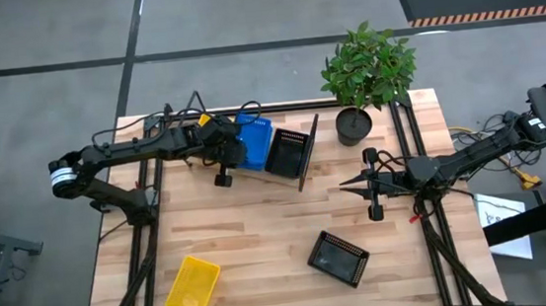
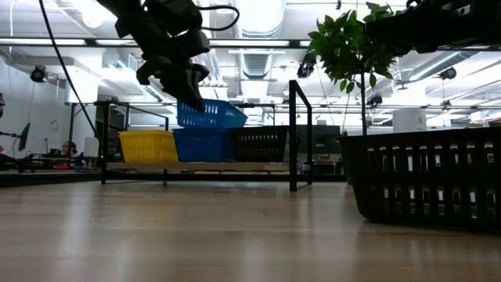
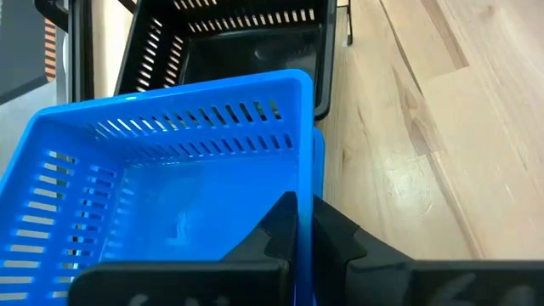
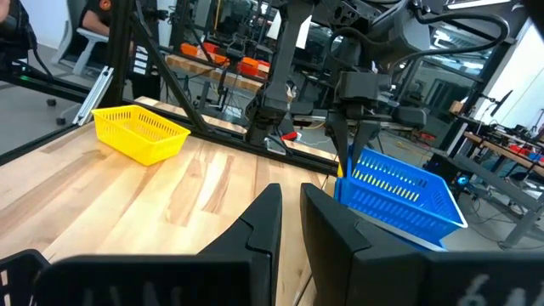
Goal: Stack baskets on shelf by color
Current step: Stack the blue basket on top of the other blue baskets on the shelf
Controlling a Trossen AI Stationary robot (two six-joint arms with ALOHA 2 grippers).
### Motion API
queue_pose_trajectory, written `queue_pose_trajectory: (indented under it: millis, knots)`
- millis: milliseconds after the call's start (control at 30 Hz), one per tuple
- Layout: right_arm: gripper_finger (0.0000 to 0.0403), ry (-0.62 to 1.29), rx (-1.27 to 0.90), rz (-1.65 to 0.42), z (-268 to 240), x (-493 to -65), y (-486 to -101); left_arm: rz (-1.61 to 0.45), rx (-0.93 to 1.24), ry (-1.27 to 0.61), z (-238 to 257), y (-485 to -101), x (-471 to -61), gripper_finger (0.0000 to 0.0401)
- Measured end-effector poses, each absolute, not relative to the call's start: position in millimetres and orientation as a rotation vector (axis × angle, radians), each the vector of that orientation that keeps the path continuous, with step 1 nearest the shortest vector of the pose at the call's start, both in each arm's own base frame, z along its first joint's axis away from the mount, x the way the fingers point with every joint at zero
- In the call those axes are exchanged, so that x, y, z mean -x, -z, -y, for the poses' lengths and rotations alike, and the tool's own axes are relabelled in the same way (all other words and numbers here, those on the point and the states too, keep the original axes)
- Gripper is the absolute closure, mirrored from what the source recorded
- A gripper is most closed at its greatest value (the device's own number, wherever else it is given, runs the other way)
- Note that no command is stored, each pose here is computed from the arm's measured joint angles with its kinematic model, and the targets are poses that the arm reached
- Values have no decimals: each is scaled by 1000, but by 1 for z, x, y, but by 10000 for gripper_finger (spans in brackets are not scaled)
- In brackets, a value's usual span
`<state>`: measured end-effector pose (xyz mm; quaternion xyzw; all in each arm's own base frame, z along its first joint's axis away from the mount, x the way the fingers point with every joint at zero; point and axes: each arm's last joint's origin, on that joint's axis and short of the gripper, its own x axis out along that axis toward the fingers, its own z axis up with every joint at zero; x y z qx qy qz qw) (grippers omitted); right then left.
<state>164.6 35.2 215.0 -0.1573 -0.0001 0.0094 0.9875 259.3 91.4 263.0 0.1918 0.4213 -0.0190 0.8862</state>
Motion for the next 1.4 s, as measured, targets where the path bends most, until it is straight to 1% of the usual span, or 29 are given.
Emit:
queue_pose_trajectory:
  millis: [500,600,800,933,1167,1400]
  knots:
    - [365,-19,316,0,-35,-165,-215,-875,-399,40,-91,-263,-259,399]
    - [365,-19,316,0,-35,-165,-215,-875,-399,40,-91,-263,-259,384]
    - [365,-19,316,0,-35,-165,-215,-868,-379,27,-91,-264,-260,334]
    - [364,-19,316,0,-35,-165,-215,-864,-356,17,-91,-264,-260,314]
    - [365,-19,306,0,-35,-165,-215,-856,-316,9,-86,-266,-261,310]
    - [365,-19,298,0,-35,-165,-215,-821,-284,41,-67,-273,-268,310]
